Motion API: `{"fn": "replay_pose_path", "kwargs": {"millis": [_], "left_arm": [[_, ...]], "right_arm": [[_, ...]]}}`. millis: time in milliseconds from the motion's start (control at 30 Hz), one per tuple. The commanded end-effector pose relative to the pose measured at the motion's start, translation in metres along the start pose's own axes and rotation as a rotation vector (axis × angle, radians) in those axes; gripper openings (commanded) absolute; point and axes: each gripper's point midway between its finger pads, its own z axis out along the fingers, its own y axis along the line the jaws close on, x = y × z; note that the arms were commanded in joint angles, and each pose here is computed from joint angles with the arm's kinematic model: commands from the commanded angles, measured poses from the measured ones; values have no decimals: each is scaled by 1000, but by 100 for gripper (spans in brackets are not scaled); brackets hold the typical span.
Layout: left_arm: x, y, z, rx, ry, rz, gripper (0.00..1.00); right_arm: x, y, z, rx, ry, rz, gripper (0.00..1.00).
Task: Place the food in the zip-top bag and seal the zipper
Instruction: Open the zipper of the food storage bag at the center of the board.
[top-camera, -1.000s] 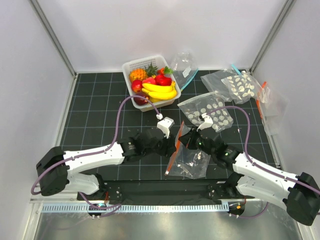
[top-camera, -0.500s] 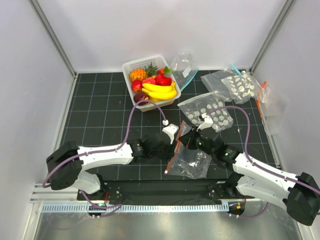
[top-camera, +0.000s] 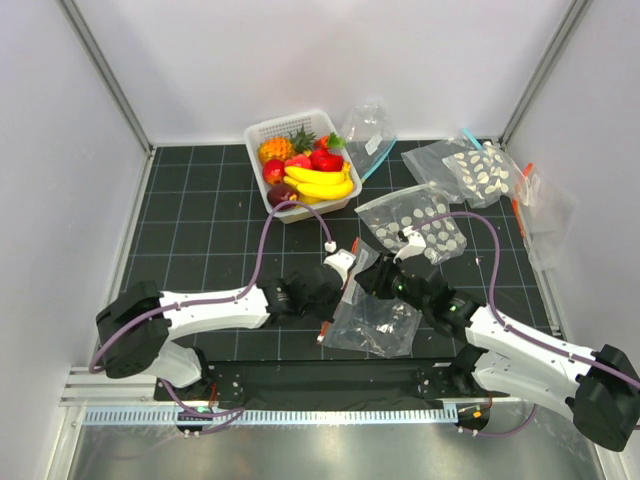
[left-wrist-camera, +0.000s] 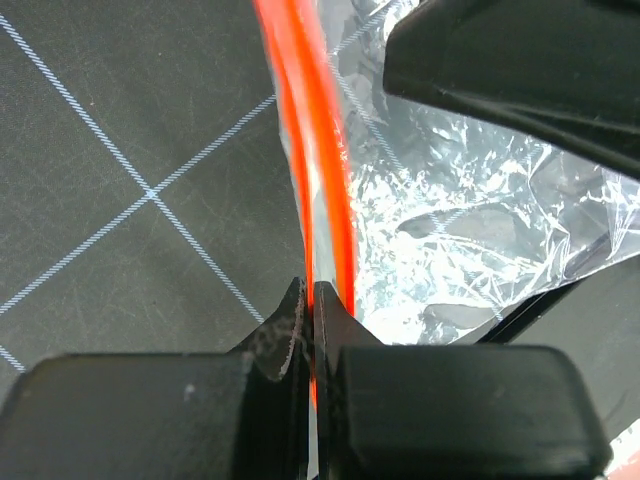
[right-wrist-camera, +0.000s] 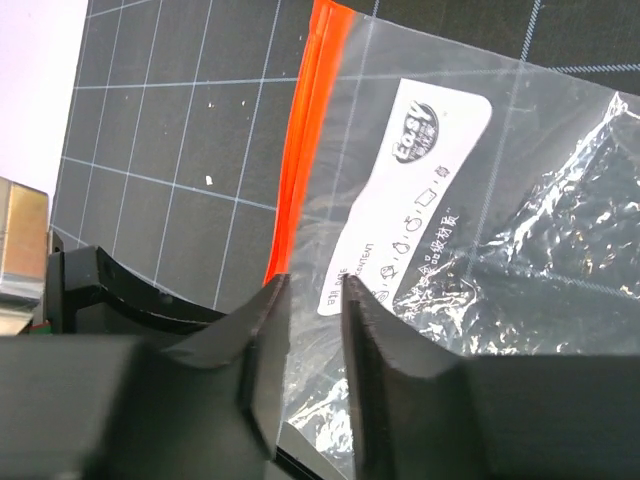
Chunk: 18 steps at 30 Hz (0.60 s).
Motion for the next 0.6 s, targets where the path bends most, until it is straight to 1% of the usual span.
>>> {"fn": "replay_pose_path", "kwargs": {"millis": [0,233,333,367,467,567], "left_arm": [[-34,-13,-17,34,-100,-25,0],[-46,-19,-30,65,-148,-23,0],[-46,-20,-30,65,-148,-17,0],[-46,-21,-30,66,-148,-15,0],[-45,-19,-29,60,-141,-17,0],[-46,-20,-30,62,-145,-20,0]], "right_arm": [[-1,0,1,3,-10,-10,37],[8,-8,5,46,15,-17,38],[7,-3,5,29,12,-22,41],[6,4,3,2,5,-27,48],[4,16,-1,-51,-16,-39,60],[1,26,-6,-87,-39,-55,62]]}}
